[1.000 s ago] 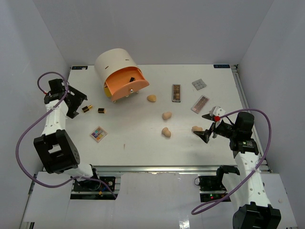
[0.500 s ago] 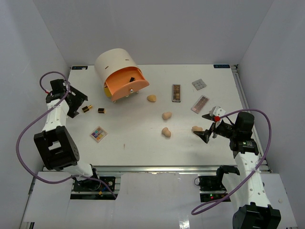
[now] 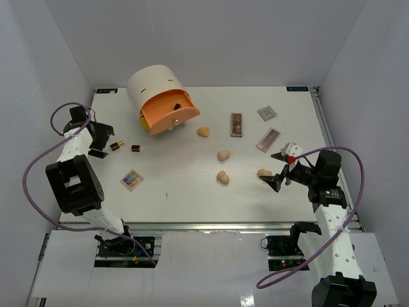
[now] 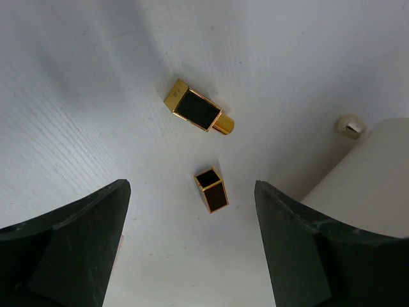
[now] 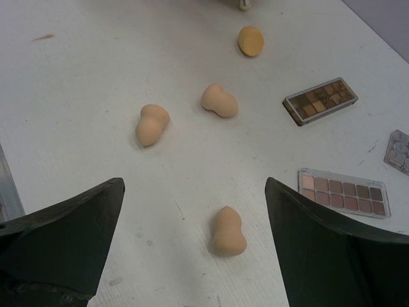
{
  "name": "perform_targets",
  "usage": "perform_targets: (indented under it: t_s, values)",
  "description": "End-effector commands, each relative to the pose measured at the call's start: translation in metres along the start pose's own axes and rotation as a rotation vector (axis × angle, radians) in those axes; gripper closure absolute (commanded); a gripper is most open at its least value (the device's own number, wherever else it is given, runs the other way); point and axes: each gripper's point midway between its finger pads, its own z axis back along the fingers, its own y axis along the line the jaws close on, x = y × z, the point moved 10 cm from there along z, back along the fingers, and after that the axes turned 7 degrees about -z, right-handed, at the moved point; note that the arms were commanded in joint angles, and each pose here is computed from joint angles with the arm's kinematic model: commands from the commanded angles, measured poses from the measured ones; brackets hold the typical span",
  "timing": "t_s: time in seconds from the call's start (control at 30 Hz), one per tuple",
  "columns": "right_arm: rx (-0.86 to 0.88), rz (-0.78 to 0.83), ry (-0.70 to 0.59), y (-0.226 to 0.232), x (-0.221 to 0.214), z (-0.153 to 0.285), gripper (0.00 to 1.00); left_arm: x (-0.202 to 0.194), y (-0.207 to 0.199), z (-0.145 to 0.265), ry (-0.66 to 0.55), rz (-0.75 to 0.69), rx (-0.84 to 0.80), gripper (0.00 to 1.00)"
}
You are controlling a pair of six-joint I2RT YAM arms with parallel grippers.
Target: Organize the makeup
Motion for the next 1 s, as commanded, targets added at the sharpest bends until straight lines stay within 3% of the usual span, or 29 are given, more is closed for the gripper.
perform_targets:
  t_s: [0.0,0.13,0.27,0.97]
  values:
    - [0.018,0.034,-0.028,0.002,0.008,0.000,0.02,0.012,-0.011,-0.003,-0.007,0.267,0.015,0.15]
    - [0.025,0.036,-0.033,0.003,0.009,0.000,0.02,0.008,-0.010,-0.023,0.076,0.392,0.030,0.26]
    - [0.032,0.034,-0.036,0.003,0.009,0.000,0.02,0.009,-0.015,-0.036,0.107,0.466,0.022,0.31]
    - [0.033,0.031,-0.030,0.003,0.008,-0.001,0.02,0.011,-0.015,-0.070,0.140,0.572,0.114,0.25]
